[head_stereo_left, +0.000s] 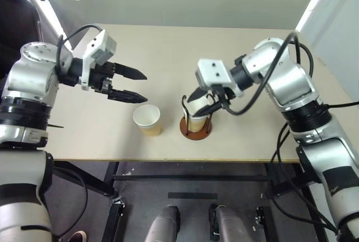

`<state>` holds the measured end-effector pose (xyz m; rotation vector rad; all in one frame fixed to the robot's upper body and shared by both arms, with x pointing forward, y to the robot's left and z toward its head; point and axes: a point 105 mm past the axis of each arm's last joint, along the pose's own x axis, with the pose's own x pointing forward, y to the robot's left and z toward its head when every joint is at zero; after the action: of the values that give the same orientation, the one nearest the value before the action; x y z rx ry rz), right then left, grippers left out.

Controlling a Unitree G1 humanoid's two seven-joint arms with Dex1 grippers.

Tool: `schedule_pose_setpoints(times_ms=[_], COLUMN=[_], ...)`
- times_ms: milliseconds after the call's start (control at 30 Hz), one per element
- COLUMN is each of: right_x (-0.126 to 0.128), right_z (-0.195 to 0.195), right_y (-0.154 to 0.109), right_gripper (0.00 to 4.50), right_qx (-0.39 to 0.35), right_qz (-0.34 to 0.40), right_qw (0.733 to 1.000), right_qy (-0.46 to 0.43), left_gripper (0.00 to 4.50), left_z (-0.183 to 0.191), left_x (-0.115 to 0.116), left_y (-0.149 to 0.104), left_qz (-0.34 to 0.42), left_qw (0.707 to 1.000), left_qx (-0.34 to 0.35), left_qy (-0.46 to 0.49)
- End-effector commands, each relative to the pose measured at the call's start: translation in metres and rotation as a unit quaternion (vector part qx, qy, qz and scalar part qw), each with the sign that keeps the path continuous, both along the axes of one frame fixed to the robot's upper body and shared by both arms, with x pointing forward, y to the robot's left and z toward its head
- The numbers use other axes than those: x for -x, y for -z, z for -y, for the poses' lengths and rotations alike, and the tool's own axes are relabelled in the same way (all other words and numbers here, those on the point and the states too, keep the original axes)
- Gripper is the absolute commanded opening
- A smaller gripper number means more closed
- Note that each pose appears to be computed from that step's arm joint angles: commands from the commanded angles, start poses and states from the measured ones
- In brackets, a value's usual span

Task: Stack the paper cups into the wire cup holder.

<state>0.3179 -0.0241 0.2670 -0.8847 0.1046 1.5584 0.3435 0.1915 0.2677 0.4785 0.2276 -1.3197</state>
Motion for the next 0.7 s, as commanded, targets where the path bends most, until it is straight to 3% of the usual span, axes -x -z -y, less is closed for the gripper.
schedule_pose_setpoints(times_ms=[33, 267, 700], right_x=[0.003, 0.017, 0.039], right_z=[0.009, 0.043, 0.083], right_y=[-0.042, -0.063, -0.072], right_gripper=[1.92, 1.92, 1.92], right_qx=[-0.075, -0.100, -0.077], right_qz=[0.029, -0.003, -0.002], right_qw=[0.996, 0.993, 0.996], right_qy=[0.031, 0.062, 0.038], left_gripper=[4.30, 4.30, 4.30], left_z=[-0.001, -0.016, -0.005], left_x=[0.002, 0.005, 0.028], left_y=[-0.023, -0.023, 0.018], left_qz=[0.049, 0.146, 0.123], left_qw=[0.999, 0.974, 0.955], left_qx=[-0.005, -0.175, -0.260], left_qy=[0.000, 0.009, 0.071])
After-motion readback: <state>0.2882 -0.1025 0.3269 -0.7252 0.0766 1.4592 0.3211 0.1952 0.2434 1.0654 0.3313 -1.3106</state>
